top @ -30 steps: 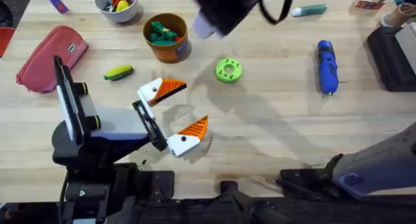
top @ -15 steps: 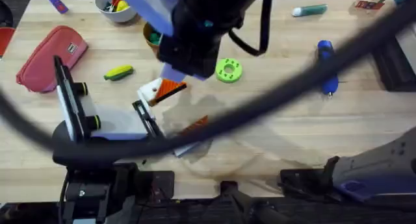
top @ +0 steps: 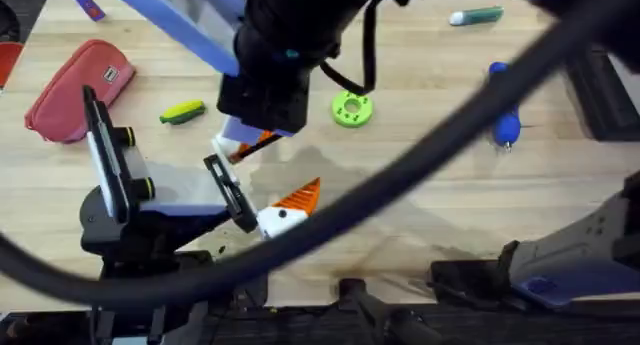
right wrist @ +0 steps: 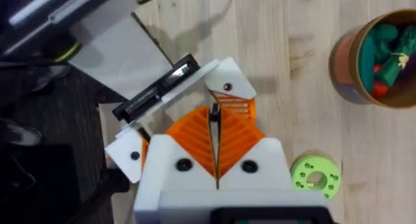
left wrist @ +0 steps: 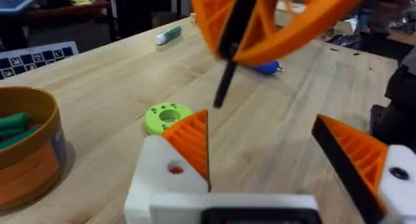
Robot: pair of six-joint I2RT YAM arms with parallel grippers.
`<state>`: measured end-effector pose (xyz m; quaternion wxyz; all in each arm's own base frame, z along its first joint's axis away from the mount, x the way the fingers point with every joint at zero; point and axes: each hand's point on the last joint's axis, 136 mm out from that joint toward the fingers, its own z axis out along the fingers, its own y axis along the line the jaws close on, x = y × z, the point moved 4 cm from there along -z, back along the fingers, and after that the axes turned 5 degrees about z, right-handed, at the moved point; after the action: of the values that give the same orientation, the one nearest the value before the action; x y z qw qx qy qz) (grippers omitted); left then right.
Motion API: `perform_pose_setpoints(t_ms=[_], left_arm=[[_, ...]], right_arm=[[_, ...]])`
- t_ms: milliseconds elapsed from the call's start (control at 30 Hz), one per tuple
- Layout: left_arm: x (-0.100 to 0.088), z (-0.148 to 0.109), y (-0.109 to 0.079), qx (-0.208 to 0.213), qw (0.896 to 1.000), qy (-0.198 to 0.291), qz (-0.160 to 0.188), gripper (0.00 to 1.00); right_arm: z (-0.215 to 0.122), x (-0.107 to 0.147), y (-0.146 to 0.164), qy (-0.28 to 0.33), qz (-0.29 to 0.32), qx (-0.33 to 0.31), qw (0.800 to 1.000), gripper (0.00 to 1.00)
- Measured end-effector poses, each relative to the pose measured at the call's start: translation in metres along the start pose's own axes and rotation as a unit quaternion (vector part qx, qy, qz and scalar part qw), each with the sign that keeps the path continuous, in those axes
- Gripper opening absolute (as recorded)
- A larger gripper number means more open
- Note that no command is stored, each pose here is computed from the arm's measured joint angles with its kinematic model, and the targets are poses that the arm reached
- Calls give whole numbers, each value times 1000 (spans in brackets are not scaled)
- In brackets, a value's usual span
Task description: Pick up the gripper from the table and insert it into the empty holder that is missing its gripper. Then pick up a screw, insert it into the mounting hole, and use the screwdriver to tighten it. Finally, clean up the table by picking up the vegetable and placing it into the bucket.
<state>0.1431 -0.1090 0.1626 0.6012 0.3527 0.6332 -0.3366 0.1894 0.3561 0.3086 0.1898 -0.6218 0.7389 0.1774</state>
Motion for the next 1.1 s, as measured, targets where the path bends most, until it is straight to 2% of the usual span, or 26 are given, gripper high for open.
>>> perform_pose_setpoints(t_ms=[1100], left_arm=[[0,0,0,0,1000,0,0,988]], right_arm=[[38,-2,-9,25,7,-12,1000,6]])
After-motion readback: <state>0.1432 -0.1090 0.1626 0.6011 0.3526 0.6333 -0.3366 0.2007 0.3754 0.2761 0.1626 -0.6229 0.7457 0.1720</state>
